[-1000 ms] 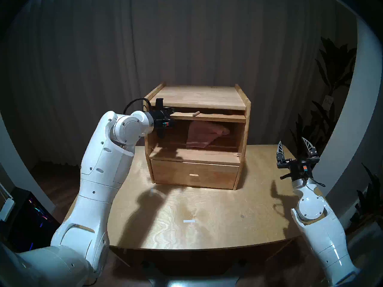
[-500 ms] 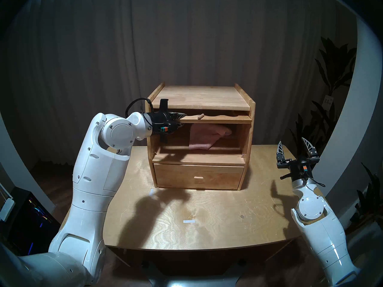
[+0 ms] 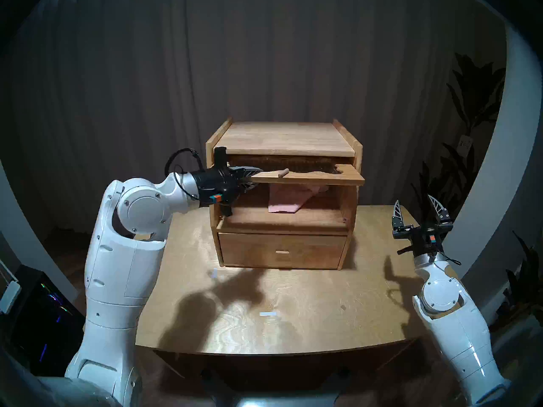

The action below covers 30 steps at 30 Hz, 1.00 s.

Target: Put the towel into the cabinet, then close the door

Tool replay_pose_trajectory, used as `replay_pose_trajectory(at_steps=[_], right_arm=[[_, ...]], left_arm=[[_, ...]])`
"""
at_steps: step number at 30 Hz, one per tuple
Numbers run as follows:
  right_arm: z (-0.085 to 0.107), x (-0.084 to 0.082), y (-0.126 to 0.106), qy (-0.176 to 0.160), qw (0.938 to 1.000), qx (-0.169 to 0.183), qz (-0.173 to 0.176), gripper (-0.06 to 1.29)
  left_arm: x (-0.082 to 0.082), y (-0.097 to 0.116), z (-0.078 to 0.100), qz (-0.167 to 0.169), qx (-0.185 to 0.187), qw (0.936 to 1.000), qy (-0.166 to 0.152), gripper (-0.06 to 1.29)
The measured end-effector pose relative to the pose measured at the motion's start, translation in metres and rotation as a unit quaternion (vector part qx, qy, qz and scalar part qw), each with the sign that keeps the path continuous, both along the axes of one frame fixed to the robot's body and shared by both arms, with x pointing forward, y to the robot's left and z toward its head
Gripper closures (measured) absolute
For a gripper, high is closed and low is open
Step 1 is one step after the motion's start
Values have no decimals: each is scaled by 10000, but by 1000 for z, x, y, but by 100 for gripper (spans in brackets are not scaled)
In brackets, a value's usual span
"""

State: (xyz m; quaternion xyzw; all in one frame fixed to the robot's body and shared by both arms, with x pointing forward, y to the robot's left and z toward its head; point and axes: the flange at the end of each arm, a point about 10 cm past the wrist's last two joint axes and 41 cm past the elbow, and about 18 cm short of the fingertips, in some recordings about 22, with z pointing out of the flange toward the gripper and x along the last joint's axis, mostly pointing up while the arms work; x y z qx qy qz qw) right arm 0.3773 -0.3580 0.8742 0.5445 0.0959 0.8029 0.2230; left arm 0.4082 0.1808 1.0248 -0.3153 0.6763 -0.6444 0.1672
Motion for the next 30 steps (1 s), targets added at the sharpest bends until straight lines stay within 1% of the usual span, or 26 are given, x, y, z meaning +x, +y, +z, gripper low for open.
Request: replay_pose_trajectory(at_steps=[2,3,5,16,18,23,26,29,30], right_arm=[[0,0,0,0,10000,0,0,-2],[0,0,0,0,10000,0,0,-2],[0,0,0,0,10000,1,-1,-2],[0,0,0,-1,10000,1,-2,-2],[0,0,0,-2,10000,2,-2,-2],[0,0,0,-4,10000,2,0,-2],[0,0,0,-5,10000,2,1,-2],[0,0,0,-7,10000,2,2,-2],[0,0,0,-7,10000,2,3,-2]], left_arm=[[-9,1,-2,-23,-88,10000,-4,113],[-10,1,-3,-28,-100,9999,-4,113],[-21,0,-6,-72,-202,9998,7,113],[-56,-8,-14,-176,-607,9980,26,113],[-64,-8,-15,-152,-702,9974,13,113],[-76,-6,-17,-60,-814,9967,8,114],[-86,-4,-19,19,-878,9961,9,122],[-96,-3,-17,108,-956,9954,-49,124],[-100,-1,-16,187,-982,9950,-69,125]])
